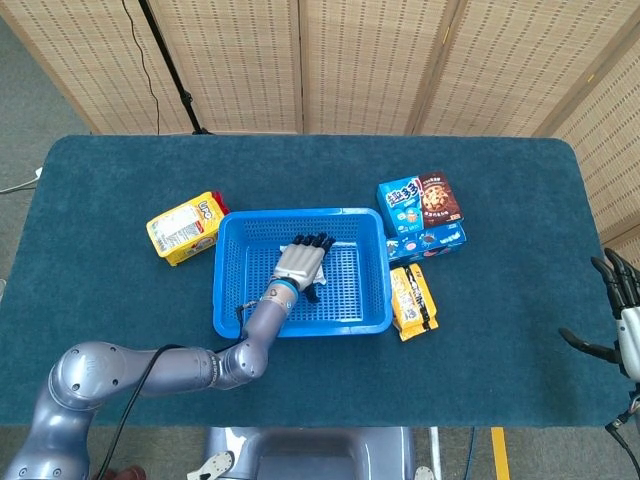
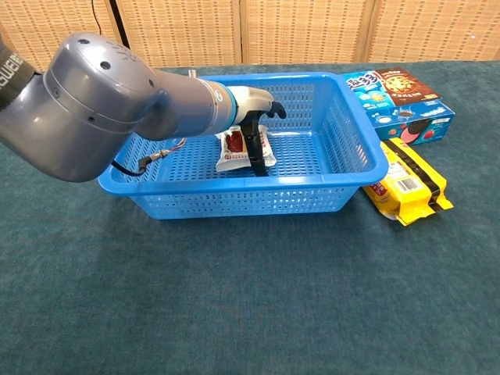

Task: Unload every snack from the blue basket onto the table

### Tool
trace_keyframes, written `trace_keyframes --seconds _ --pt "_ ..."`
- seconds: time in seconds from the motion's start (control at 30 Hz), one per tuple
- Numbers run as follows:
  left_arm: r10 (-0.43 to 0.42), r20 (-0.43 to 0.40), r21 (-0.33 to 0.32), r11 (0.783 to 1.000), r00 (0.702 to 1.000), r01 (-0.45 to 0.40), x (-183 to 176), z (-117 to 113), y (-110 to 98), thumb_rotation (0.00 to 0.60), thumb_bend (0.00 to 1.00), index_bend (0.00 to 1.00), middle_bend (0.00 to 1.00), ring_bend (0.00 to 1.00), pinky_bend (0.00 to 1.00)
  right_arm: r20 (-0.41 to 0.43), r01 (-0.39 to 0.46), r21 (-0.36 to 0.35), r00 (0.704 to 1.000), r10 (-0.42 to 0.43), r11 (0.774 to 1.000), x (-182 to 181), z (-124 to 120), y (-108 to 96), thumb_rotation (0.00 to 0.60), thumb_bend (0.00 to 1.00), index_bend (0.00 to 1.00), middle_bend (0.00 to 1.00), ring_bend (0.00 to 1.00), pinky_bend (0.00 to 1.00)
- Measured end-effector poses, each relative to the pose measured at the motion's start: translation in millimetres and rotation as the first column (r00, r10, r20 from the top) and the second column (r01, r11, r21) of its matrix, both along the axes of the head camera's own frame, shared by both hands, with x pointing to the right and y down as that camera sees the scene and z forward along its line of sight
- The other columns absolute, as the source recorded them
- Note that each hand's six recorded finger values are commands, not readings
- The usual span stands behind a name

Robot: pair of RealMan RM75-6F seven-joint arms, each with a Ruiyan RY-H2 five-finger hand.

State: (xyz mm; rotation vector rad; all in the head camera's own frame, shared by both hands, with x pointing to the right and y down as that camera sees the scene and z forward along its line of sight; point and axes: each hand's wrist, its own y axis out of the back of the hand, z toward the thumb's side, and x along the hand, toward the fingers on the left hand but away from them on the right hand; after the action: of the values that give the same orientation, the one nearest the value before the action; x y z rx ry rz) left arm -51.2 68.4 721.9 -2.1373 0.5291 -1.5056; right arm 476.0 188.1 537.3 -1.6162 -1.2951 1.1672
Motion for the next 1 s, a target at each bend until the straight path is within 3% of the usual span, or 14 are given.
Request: trace_keyframes --seconds 0.07,0.17,0.5,0.67,1.0 --pt "-0.01 0.004 0.0 1.0 1.0 0.01 0.1 1.1 -0.6 0.6 0.02 0.02 0.0 0.03 0.22 0.002 0.0 -0.001 1.0 0.0 1.0 0.1 0.1 -0.1 0.6 0.0 0.04 0.0 0.0 0.08" --pt "-0.018 0.02 0.002 1.0 1.0 0.018 -1.2 3.2 -1.2 0.6 0.04 0.08 0.01 0.11 0.32 0.003 0.001 -0.002 1.0 -0.001 1.0 0.0 0.2 -0.1 0.6 0.0 0.04 0.0 0.0 0.08" --pt "-0.047 0.048 0.021 0.999 0.998 0.046 -3.2 6.9 -3.0 0.6 0.16 0.33 0.24 0.31 0.51 0.008 -0.005 0.001 1.0 0.005 1.0 1.2 -0.4 -0.8 0.6 0.0 0.04 0.0 0.0 0.08" --pt "-0.057 0.037 0.056 0.997 0.998 0.055 -3.8 2.6 -5.6 0.6 0.24 0.44 0.32 0.36 0.54 0.012 -0.008 0.006 1.0 0.008 1.0 2.1 -2.0 -0.9 0.6 0.0 0.04 0.0 0.0 0.08" --pt "-0.102 -0.08 0.061 0.992 0.992 0.107 -9.3 -29.3 -14.8 0.6 0.24 0.46 0.33 0.36 0.54 0.015 -0.004 0.005 1.0 0.004 1.0 0.6 -2.8 -0.2 0.6 0.0 0.04 0.0 0.0 0.08"
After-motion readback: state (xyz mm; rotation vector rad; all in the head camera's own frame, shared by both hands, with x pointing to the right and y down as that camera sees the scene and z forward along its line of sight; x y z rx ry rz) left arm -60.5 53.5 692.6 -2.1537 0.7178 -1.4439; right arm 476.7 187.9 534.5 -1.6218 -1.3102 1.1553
